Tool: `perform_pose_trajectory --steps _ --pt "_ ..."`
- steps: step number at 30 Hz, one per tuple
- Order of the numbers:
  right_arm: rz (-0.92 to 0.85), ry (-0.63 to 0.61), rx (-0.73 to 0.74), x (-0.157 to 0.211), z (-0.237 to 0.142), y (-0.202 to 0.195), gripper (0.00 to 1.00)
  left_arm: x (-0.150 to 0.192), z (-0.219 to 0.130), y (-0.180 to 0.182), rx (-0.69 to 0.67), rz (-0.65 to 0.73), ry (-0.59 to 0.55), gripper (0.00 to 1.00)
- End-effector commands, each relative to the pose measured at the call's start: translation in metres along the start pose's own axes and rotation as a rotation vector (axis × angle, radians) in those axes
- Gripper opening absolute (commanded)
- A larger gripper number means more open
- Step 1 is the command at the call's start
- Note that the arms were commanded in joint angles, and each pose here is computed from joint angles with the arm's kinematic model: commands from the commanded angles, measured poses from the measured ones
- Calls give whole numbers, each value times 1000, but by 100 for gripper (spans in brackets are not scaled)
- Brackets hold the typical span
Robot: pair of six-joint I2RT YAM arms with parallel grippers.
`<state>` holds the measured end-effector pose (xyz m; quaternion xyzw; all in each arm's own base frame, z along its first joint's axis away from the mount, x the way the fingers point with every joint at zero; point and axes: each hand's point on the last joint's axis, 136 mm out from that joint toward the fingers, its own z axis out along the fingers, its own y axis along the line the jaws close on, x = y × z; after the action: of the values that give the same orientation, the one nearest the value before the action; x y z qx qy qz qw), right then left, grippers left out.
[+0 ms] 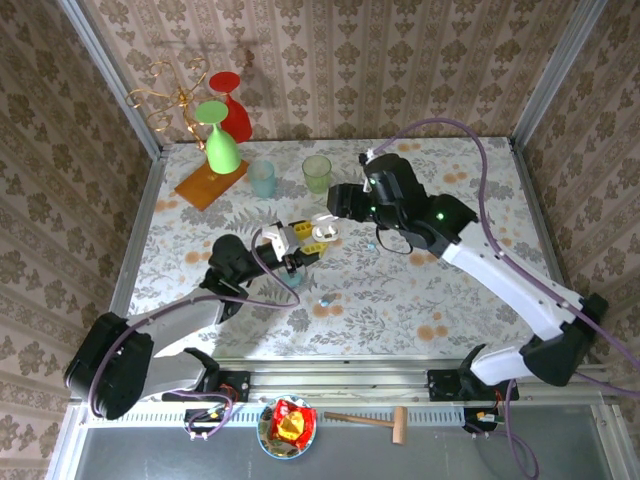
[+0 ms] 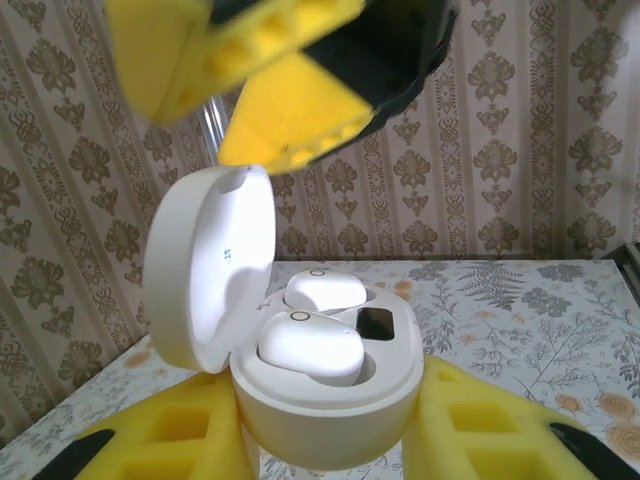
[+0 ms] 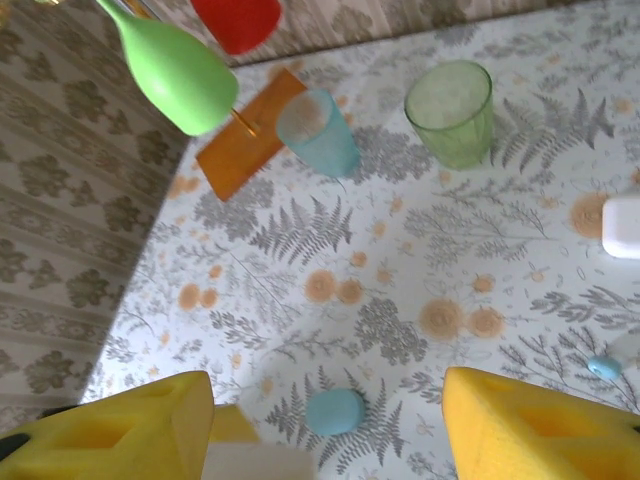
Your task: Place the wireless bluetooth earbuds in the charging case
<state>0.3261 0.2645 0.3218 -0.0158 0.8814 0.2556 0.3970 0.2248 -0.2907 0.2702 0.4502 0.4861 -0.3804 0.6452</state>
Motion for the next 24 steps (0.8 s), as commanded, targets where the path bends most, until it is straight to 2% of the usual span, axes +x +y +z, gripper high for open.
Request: perform_pose_trajectory --steps 1,8,11,13,17,21,24 --pt "-18 145 36 25 8 -6 63 -10 -2 0 3 54 -19 24" --pt "-31 214 -15 46 -1 -6 63 -11 0 22 -104 -26 -5 23" --pt "-17 221 -35 53 -6 -8 63 -14 1 25 -108 -40 -10 23" --pt "26 184 -95 48 -15 -2 64 -16 2 23 -95 -41 -17 23" --pt "234 148 -285 39 -21 8 67 -24 2 21 -78 -57 -51 23" --pt "391 171 -472 36 -25 25 69 -32 3 20 -64 -65 -78 23" --pt "449 203 -541 40 -25 33 69 -37 4 21 -61 -69 -99 23"
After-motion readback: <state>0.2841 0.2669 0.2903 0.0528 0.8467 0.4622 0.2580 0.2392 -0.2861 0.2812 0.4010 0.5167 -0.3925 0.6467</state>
